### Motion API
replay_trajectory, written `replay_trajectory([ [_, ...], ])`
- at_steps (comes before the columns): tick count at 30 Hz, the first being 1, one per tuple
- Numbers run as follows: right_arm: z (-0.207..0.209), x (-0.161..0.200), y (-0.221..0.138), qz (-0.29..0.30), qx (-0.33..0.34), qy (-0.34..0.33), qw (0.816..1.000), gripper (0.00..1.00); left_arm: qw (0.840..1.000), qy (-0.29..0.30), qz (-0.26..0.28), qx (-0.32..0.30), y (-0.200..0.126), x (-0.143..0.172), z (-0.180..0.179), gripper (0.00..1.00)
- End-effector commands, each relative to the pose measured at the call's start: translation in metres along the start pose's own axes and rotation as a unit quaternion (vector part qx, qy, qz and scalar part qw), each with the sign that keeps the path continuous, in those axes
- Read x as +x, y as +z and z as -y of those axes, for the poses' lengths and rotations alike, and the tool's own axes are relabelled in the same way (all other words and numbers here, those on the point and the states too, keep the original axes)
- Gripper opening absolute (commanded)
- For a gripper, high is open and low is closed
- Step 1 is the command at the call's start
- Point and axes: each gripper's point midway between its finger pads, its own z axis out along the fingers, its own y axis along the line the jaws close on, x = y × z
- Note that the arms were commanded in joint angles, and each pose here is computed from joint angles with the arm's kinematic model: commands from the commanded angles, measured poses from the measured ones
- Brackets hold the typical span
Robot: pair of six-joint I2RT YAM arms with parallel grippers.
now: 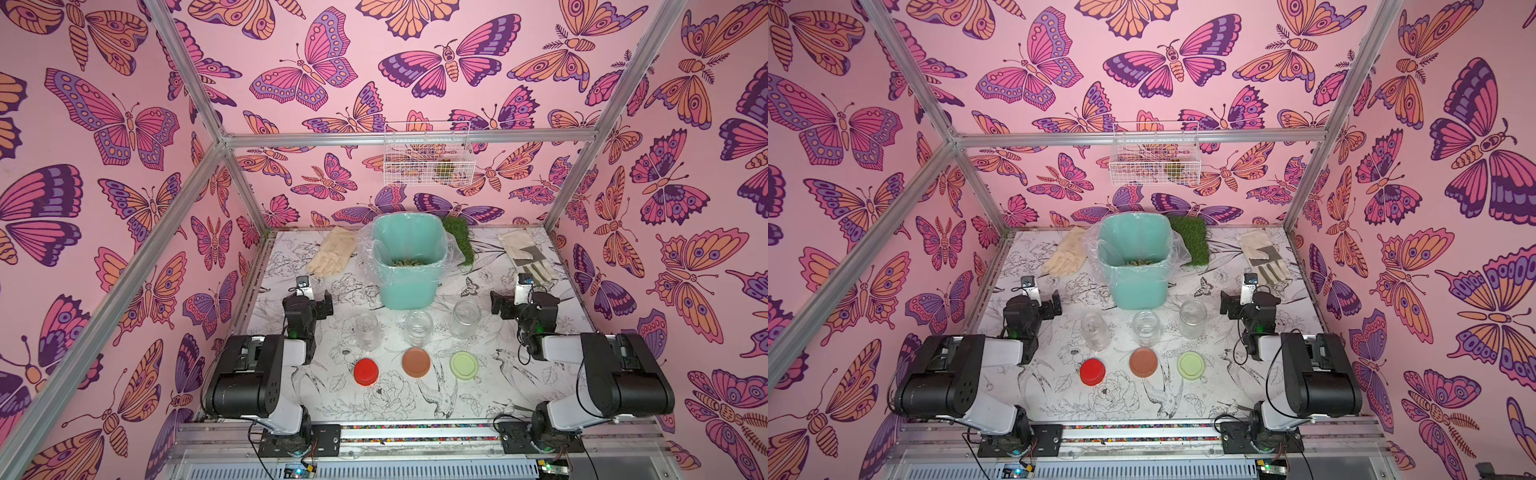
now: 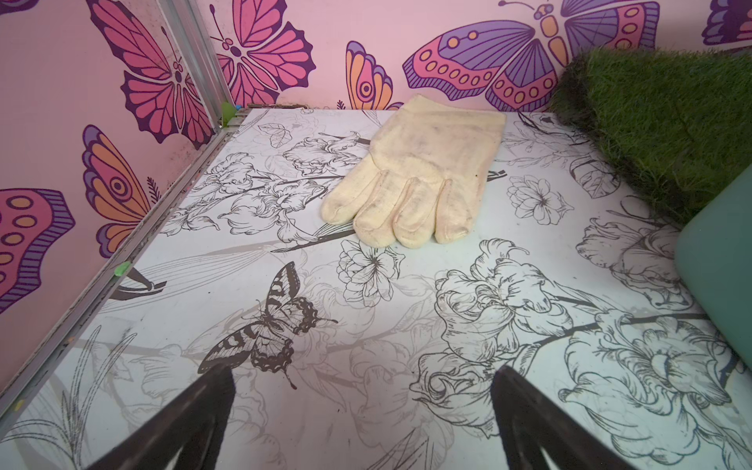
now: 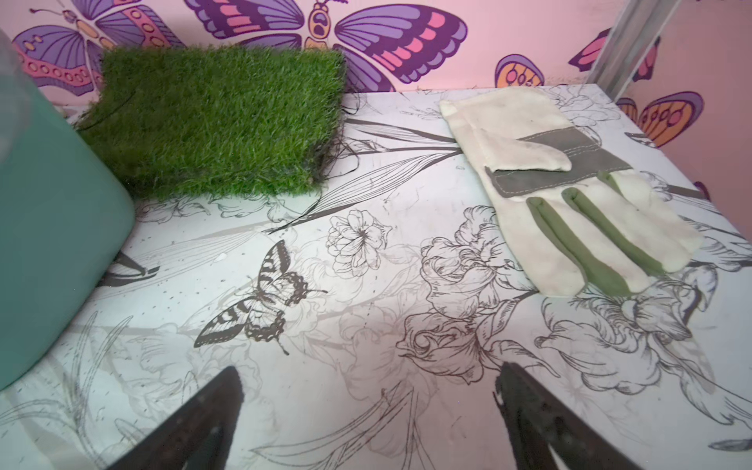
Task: Empty moldy peanuts from jars
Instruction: Reset both arms
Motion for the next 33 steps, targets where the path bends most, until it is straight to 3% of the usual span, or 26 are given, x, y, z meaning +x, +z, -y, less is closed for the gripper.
replay_trajectory([
  [1,0.014,-0.012,0.002,0.013,0.036,0.016,0.999,0.99,1.0,0.004,0.006,0.004,-0.001,0.0,0.001,1.0],
  [7,0.046,-0.013,-0.014,0.042,0.167,0.04,0.984,0.99,1.0,0.004,0.006,0.005,-0.002,0.0,0.001,1.0],
  [33,0.045,-0.012,-0.013,0.037,0.167,0.038,0.985,0.99,1.0,0.006,0.003,0.006,0.0,0.0,0.002,1.0],
])
